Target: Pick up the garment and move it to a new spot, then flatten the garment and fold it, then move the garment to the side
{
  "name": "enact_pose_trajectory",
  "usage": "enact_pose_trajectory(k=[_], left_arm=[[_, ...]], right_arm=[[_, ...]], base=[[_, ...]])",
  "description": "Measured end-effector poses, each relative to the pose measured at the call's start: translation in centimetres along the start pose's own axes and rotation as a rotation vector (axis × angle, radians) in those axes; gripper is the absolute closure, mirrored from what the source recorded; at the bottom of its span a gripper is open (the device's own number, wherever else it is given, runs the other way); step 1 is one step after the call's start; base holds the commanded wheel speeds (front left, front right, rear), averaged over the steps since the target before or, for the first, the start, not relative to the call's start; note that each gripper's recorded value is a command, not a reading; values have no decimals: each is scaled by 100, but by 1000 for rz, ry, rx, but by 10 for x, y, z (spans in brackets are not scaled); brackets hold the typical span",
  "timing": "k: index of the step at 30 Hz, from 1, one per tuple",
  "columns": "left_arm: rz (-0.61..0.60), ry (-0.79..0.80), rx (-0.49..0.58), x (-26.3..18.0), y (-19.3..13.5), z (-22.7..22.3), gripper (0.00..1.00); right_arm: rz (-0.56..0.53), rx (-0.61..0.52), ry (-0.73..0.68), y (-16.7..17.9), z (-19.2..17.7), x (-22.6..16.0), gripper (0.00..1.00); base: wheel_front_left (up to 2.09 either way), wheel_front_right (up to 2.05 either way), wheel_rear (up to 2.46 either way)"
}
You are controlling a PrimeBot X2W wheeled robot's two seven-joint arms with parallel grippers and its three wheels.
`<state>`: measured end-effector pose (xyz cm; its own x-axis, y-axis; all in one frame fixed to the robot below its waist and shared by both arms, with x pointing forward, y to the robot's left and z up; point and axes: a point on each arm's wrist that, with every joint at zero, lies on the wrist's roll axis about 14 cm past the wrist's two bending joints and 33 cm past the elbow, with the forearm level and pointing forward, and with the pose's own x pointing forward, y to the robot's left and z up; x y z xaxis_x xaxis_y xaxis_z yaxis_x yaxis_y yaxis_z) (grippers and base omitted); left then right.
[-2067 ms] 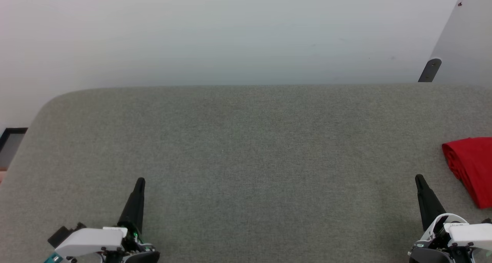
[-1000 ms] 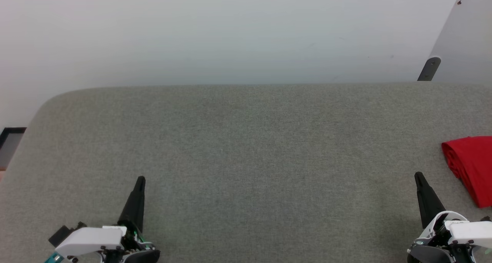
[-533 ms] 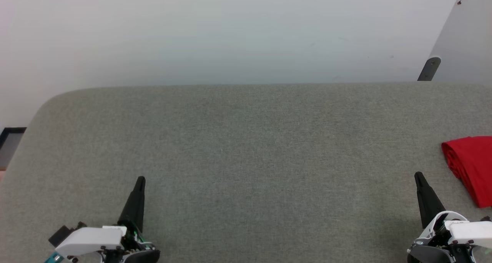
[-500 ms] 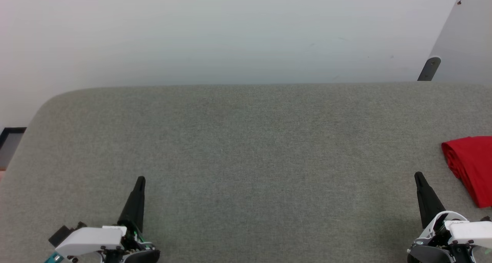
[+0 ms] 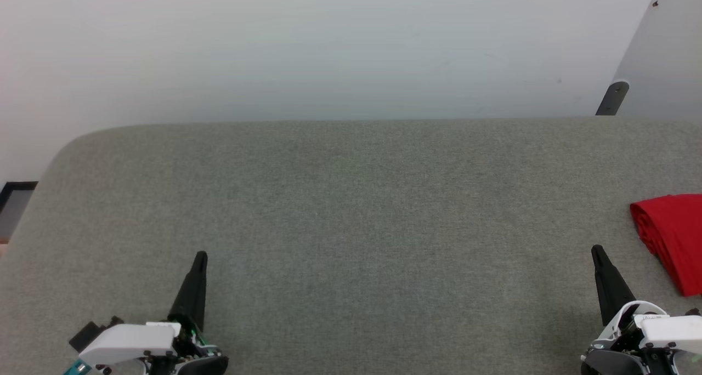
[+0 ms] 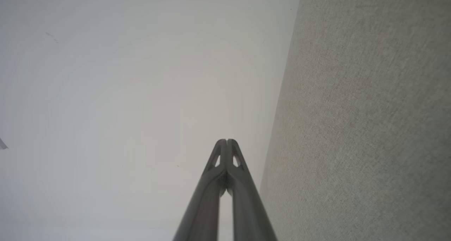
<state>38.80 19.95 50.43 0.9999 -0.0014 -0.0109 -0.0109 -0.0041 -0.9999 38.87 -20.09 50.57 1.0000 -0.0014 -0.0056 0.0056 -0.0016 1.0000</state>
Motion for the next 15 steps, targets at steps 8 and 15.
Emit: enact_pose_trajectory(k=[8,15], left_arm=[[0,0,0,0,0,0,100],[0,0,0,0,0,0,100]], right_arm=[[0,0,0,0,0,0,100],[0,0,0,0,0,0,100]], base=[[0,0,0],[0,0,0]])
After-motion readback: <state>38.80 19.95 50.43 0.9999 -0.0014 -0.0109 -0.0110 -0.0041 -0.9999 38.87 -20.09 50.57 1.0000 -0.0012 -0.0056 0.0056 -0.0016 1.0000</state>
